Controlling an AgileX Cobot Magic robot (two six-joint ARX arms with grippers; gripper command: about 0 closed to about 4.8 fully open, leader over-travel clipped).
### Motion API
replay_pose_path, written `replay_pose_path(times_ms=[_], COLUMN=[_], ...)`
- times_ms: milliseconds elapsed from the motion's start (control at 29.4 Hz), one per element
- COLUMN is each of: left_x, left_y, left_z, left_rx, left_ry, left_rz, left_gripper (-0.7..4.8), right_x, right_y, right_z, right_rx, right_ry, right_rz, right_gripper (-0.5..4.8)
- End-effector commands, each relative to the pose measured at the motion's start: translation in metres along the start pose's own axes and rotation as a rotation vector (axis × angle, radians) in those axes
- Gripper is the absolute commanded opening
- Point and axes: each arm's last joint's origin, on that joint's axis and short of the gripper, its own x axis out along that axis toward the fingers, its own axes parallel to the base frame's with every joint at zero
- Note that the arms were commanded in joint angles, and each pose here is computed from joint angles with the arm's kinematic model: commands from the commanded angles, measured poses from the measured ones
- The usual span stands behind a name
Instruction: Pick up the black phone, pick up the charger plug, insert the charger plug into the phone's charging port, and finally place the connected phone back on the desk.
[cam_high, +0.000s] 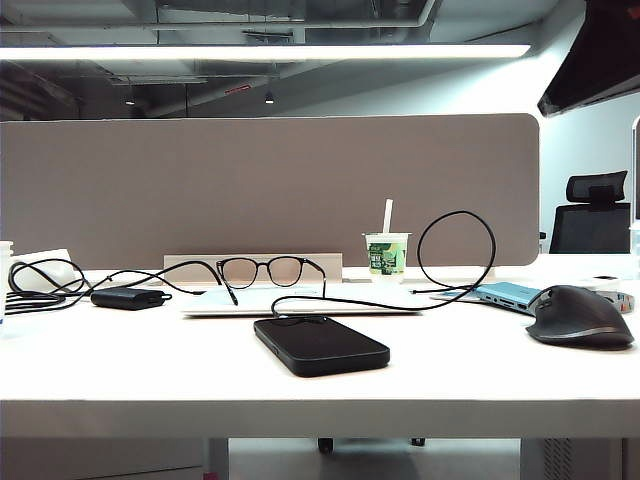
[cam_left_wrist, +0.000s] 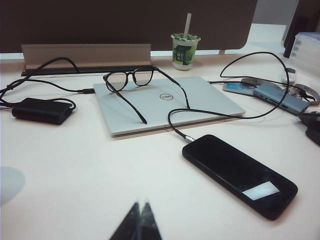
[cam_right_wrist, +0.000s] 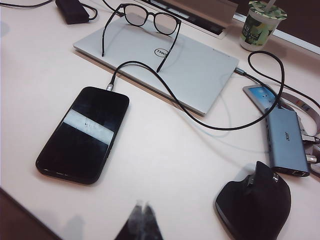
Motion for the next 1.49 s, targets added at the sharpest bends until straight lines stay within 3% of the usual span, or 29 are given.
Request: replay_pose_path(times_ms=[34, 306, 509, 713, 985, 1494], left_x=[0.0, -0.002, -0.006, -0.007, -0.009, -0.008], left_y=[0.0, -0.001, 0.006, 0.021, 0.04, 0.048], left_z=[0.004, 0.013, 0.015, 0.015, 0.01, -0.003], left_rx=[-0.008, -0.01, 0.047, 0.051, 0.06, 0.056], left_ry=[-0.038, -0.136, -0.189, -0.186, -0.166, -0.137], left_rz=[-0.002, -0.014, 0.055, 0.219, 0.34, 0.406], left_gripper=[-0.07, -0.07, -0.07, -0.07, -0.07, -0.07], right_x=[-0.001, -0.001, -0.001, -0.001, -0.001, -0.001], right_y=[0.0, 0.0, 0.0, 0.0, 0.0, 0.0], right_z=[0.003, 0.003, 0.003, 0.003, 0.003, 0.003], right_rx=[0.007, 0.007, 0.007, 0.007, 0.007, 0.007], right_ry=[-0.019, -0.019, -0.019, -0.018, -0.018, -0.019], right_rz=[0.002, 0.002, 0.002, 0.001, 0.001, 0.002], right_gripper=[-0.05, -0.05, -0.05, -0.05, -0.05, -0.04])
